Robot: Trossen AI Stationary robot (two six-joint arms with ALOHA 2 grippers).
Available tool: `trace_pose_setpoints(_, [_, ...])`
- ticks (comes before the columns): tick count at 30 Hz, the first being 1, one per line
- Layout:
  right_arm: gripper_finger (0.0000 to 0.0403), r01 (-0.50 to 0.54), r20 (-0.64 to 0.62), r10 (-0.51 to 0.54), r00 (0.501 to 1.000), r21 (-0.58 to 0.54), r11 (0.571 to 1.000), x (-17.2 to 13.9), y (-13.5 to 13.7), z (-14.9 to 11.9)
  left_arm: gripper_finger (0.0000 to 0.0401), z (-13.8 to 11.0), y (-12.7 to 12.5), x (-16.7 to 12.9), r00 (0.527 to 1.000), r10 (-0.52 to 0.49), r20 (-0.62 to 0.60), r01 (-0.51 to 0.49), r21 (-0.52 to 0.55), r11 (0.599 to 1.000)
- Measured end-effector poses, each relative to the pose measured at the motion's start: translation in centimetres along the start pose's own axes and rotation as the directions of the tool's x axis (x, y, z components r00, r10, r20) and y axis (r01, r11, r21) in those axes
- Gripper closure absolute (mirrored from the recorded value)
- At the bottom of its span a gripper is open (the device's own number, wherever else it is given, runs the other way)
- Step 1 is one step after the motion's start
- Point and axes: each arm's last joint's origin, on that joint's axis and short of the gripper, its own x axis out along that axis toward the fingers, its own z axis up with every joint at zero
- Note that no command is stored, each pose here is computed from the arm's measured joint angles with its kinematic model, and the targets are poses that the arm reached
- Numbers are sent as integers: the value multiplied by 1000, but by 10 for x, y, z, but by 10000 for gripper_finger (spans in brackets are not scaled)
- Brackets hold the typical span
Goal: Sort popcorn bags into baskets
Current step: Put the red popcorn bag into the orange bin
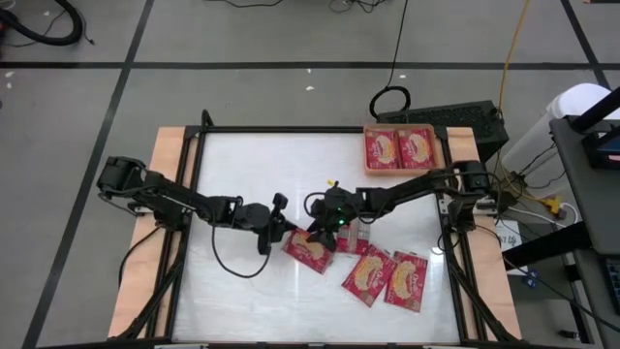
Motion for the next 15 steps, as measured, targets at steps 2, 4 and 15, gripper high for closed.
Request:
trace_pose_setpoints(2, [260,-2,-2,2,1000,-4,1000,0,-1,0,396,2,1,0,1000,15,14,-15,13,1000])
trace_pose_setpoints(4, [291,7,-12,-7,1000,-7,1000,0,-2,-1,396,2,2,0,1000,25,15,-25,24,999])
trace_pose_setpoints(15, [381,49,4,-49,999,-82,995,-16,-14,9,332,4,15,-2,951,301,-66,-308,-207,928])
